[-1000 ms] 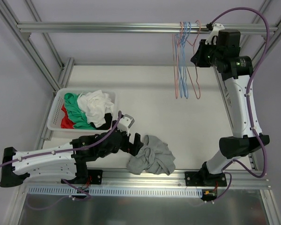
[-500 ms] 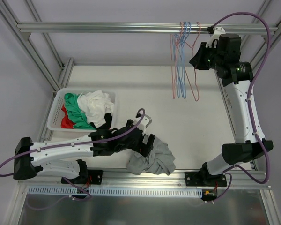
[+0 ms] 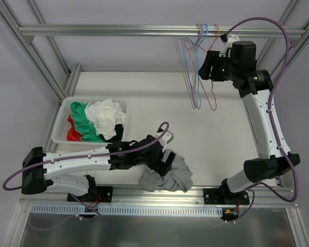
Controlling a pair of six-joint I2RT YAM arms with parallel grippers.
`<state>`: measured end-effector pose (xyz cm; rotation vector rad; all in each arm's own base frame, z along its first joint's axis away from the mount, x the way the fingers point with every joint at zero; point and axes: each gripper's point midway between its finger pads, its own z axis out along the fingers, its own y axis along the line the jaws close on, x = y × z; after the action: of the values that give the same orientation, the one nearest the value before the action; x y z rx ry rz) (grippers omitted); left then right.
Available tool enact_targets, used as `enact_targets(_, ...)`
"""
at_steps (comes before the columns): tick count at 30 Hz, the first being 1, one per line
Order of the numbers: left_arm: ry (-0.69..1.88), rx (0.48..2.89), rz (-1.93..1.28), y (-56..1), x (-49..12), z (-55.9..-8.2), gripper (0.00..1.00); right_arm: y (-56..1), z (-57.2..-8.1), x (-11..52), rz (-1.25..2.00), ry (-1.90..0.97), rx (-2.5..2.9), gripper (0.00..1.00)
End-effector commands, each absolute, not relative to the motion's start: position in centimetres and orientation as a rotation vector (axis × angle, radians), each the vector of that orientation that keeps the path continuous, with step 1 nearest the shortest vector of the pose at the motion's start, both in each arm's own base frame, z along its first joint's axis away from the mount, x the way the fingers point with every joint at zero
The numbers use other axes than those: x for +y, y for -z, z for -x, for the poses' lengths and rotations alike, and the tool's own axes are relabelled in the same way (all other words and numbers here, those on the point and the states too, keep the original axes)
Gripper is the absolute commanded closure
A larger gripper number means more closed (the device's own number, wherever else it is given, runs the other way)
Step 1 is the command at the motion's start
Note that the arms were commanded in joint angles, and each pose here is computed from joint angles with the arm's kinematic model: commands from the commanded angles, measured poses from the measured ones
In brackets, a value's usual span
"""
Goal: Remove the tank top from the hanger
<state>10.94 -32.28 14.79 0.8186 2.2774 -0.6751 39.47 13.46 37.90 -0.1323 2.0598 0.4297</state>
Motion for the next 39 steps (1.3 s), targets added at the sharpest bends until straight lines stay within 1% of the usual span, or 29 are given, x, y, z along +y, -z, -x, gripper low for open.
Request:
enact_targets(1,0.715,2.285,-0.886,-15.1,-33.1,-10.1,0.01,-39.0,-37.5,11.3,0.081,-0.342,2.034,0.18)
enact_targets(2,0.721,2.295,-0.909,-14.9,-33.2,-9.8,0.01,-39.1,-37.1,10.9,0.079,-0.329,2.028,0.12)
enact_targets(3,0.710,2.306,-0.932,-14.6,-33.2,-9.7,0.01,-39.4,-36.3,10.0,0.064,-0.303,2.016,0.08)
enact_targets(4,0.674,2.341,-0.953,-13.6,-32.9,-9.5,0.01,-39.7,-35.8,9.5,0.058,-0.285,2.004,0.01)
enact_targets(6,0.645,2.358,-0.979,-13.0,-32.9,-9.4,0.01,-39.9,-34.9,7.3,0.016,-0.182,1.985,0.00)
enact_targets(9,0.559,2.394,-1.011,-11.3,-32.7,-9.5,0.01,-40.7,-31.3,4.9,-0.015,-0.090,1.929,0.00)
enact_targets(10,0.517,2.411,-1.020,-10.3,-32.5,-9.7,0.01,-41.1,-29.4,4.2,-0.019,-0.085,1.897,0.01)
enact_targets(12,0.413,2.431,-1.029,-8.8,-32.0,-10.4,0.01,-41.3,-27.2,4.0,0.000,-0.098,1.878,0.01)
enact_targets(13,0.384,2.435,-1.033,-8.3,-32.0,-10.6,0.01,-41.8,-25.4,3.9,0.014,-0.117,1.849,0.00)
enact_targets(15,0.331,2.442,-1.046,-7.3,-32.1,-11.0,0.01,-41.9,-23.5,4.5,0.060,-0.168,1.839,0.01)
enact_targets(16,0.286,2.471,-1.072,-5.8,-32.0,-11.0,0.01,-41.9,-22.6,4.7,0.078,-0.186,1.828,0.01)
enact_targets(20,0.243,2.546,-1.121,-2.7,-33.1,-10.1,0.01,-42.5,-18.5,6.0,0.179,-0.298,1.751,0.01)
enact_targets(21,0.219,2.572,-1.133,-1.3,-33.3,-9.9,0.01,-42.5,-17.9,6.2,0.194,-0.311,1.742,0.01)
enact_targets(23,0.239,2.616,-1.136,-0.3,-33.7,-9.1,0.01,-42.8,-16.6,6.5,0.221,-0.341,1.709,0.01)
enact_targets(24,0.240,2.630,-1.140,0.4,-33.8,-8.8,0.12,-42.8,-16.2,6.6,0.229,-0.348,1.702,0.00)
enact_targets(25,0.229,2.629,-1.125,0.5,-33.7,-8.9,0.25,-42.8,-15.9,6.7,0.241,-0.354,1.694,0.00)
enact_targets(26,0.205,2.634,-1.088,0.6,-33.4,-9.1,0.50,-42.8,-15.6,6.9,0.252,-0.365,1.687,0.00)
enact_targets(27,0.207,2.615,-1.050,-0.1,-33.3,-9.5,0.99,-42.8,-15.1,6.8,0.256,-0.366,1.676,0.01)
enact_targets(29,0.131,2.557,-0.935,-1.2,-32.1,-11.3,1.00,-42.7,-14.7,6.9,0.268,-0.375,1.666,0.00)
enact_targets(30,0.166,2.512,-0.875,-3.3,-32.1,-12.1,1.00,-42.7,-14.5,7.0,0.269,-0.379,1.663,0.01)
enact_targets(32,0.137,2.452,-0.759,-5.7,-30.8,-13.9,1.00,-42.6,-14.0,7.1,0.274,-0.396,1.653,0.01)
enact_targets(33,0.185,2.401,-0.673,-8.7,-30.4,-15.2,1.00,-42.7,-13.9,7.2,0.273,-0.401,1.647,0.01)
enact_targets(35,0.179,2.350,-0.562,-11.8,-28.9,-17.1,1.00,-42.3,-13.7,7.3,0.271,-0.413,1.639,0.01)
enact_targets(37,0.198,2.279,-0.361,-16.8,-26.3,-20.6,1.00,-42.2,-13.6,7.4,0.262,-0.426,1.623,0.00)
enact_targets(38,0.178,2.272,-0.307,-18.0,-24.8,-21.5,1.00,-42.3,-13.7,7.3,0.257,-0.426,1.611,0.01)
enact_targets(39,0.192,2.225,-0.234,-20.3,-23.4,-22.5,1.00,-42.3,-13.7,7.3,0.255,-0.428,1.607,0.01)
